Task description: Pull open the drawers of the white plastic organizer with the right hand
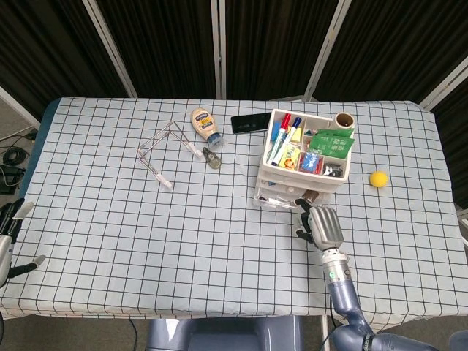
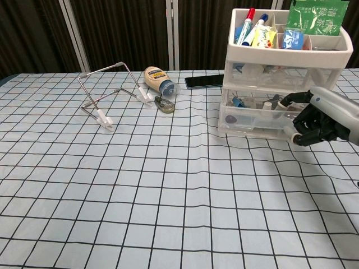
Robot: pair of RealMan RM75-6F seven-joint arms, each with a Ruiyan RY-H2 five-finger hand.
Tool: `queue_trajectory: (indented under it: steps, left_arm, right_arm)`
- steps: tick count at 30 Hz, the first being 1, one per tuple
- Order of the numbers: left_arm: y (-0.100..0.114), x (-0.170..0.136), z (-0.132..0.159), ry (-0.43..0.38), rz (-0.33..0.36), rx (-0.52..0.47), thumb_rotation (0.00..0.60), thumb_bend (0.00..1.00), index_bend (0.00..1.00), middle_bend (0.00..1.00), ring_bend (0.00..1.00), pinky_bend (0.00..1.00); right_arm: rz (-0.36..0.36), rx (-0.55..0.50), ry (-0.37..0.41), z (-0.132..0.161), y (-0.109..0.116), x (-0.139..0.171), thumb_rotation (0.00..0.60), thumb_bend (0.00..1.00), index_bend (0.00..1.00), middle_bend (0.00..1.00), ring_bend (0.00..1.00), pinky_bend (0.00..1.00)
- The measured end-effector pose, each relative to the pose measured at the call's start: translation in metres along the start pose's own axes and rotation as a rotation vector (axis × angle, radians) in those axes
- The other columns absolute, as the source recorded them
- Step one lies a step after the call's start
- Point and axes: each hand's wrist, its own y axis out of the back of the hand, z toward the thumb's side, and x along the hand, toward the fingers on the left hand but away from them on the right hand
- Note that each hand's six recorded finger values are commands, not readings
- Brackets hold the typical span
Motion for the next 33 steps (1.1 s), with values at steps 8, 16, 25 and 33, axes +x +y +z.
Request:
queue_trajectory:
  steps: [8, 16, 25, 33]
  left_arm:
    - [0.001, 0.000, 0.000, 0.000, 0.003, 0.000, 0.600, 0.03, 0.00, 0.00, 0.00, 0.00]
    - [0.000, 0.000, 0.001, 0.001, 0.001, 0.002, 0.600, 0.03, 0.00, 0.00, 0.00, 0.00]
    - [-0.001, -0.001, 0.001, -0.002, -0.002, 0.006, 0.600, 0.03, 0.00, 0.00, 0.00, 0.00]
    - [-0.001, -0.001, 0.001, 0.000, -0.001, 0.006, 0.600, 0.03, 0.00, 0.00, 0.00, 0.00]
  right_arm:
    - [-0.002, -0.008, -0.001, -0.004, 0.000, 0.007, 0.600, 0.42, 0.55, 0.88, 0.88, 0.81]
    - [-0.001, -0.020, 0.010, -0.005, 0.001, 0.018, 0.600, 0.42, 0.56, 0.88, 0.88, 0.81]
    - [0.003, -0.023, 0.013, -0.008, 0.000, 0.027, 0.600, 0.42, 0.56, 0.88, 0.88, 0.81]
    - [0.000, -0.020, -0.001, -0.013, 0.002, 0.034, 0.600, 0.42, 0.56, 0.88, 0.88, 0.81]
